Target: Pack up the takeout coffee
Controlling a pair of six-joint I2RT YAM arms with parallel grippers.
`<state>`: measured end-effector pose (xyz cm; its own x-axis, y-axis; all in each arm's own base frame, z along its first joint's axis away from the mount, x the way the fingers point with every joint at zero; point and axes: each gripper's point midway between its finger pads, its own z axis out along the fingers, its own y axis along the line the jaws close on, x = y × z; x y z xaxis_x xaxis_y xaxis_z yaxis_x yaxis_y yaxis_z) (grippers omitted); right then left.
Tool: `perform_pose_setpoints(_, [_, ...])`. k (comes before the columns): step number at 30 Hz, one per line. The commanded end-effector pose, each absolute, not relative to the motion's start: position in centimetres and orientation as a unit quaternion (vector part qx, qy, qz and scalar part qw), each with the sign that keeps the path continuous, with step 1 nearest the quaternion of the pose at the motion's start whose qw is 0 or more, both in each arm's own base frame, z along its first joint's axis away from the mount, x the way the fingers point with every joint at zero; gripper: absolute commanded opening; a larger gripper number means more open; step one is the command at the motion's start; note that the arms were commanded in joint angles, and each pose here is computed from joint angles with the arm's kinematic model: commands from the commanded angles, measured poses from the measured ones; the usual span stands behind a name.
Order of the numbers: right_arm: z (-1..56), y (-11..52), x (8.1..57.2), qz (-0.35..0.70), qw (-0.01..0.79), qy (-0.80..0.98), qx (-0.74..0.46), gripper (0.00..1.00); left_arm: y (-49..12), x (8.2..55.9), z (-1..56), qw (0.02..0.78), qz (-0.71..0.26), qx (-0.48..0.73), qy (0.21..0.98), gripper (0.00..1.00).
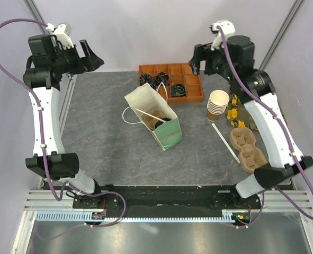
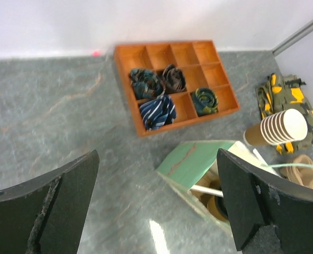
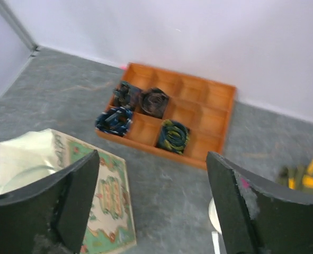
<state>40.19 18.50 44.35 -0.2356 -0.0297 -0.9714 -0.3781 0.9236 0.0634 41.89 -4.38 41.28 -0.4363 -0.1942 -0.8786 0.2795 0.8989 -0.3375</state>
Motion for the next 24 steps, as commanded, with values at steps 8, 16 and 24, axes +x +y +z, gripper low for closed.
perform_pose_setpoints(8, [35.6, 7.0, 34.9, 0.075, 0.534, 0.841, -0.040, 0.98, -0.7, 38.6, 31.2, 0.367, -0.215, 0.038, 0.904, 1.00])
perform_pose_setpoints(16, [30.2, 5.9, 30.5, 0.090, 0.488, 0.868, -0.022, 0.98, -1.1, 33.4, 24.4, 0.322, -0.198, 0.057, 0.924, 1.00])
perform_pose_setpoints(24, [29.6, 5.5, 30.0, 0.094, 0.485, 0.869, -0.018, 0.98, -1.1, 31.1, 22.2, 0.322, -0.180, 0.073, 0.927, 1.00])
